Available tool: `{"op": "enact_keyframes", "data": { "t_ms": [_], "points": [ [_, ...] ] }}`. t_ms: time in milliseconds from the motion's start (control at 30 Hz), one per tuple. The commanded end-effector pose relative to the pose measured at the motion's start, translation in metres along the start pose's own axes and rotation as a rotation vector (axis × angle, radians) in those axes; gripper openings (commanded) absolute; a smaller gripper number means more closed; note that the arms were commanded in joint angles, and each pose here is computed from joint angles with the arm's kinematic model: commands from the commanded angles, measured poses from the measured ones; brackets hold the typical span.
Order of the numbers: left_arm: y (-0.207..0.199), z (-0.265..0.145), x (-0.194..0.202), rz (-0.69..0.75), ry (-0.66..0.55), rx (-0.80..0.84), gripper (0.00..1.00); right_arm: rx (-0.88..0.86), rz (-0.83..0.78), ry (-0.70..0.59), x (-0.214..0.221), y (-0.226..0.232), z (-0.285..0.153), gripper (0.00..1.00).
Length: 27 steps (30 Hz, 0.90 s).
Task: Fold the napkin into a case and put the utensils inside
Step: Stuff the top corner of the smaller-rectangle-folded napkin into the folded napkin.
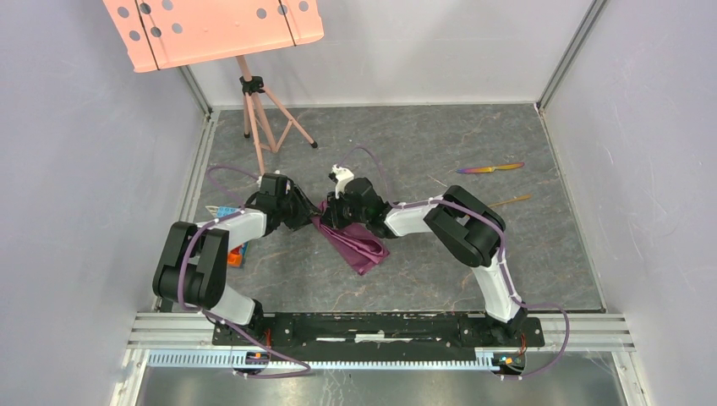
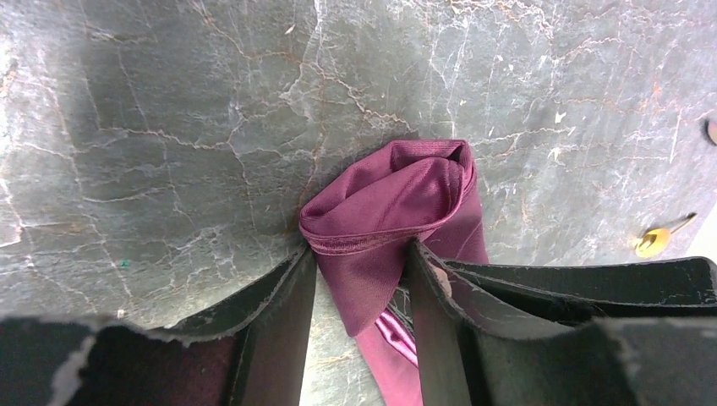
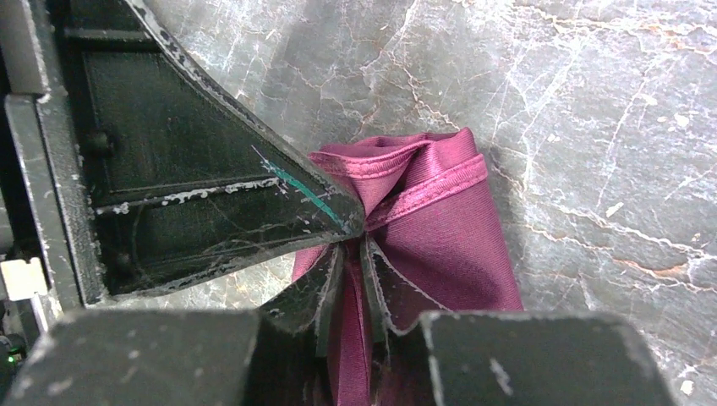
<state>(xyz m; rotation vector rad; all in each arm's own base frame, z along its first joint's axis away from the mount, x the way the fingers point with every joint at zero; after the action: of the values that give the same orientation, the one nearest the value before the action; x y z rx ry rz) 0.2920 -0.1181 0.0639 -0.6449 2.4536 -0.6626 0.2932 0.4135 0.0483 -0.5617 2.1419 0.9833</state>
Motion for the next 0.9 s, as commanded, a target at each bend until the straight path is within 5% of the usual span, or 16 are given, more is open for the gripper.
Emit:
{"op": "enact_keyframes", "data": {
  "t_ms": [0, 333, 867],
  "points": [
    [0.008, -0.002, 0.001, 0.068, 0.018, -0.065, 0.52, 0.067, -0.075, 0.027, 0.004, -0.009, 0.0, 0.2],
    [0.013, -0.018, 0.004, 0.106, -0.004, -0.097, 0.52, 0.002, -0.187, -0.04, -0.057, 0.03, -0.04, 0.37],
    [0.005, -0.011, 0.01, 0.13, -0.019, -0.079, 0.53, 0.033, -0.209, 0.041, 0.018, 0.024, -0.026, 0.21]
  ]
}}
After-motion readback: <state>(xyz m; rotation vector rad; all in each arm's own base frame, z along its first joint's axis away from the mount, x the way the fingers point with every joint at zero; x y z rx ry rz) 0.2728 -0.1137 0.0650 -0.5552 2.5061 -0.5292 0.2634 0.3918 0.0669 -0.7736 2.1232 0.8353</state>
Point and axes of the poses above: each gripper's point midway between its finger pads, its own z axis out along the fingers, its own y axis along the line the jaws close on, x = y × z, the point moved 5 cm from there along -z, back along the fingers
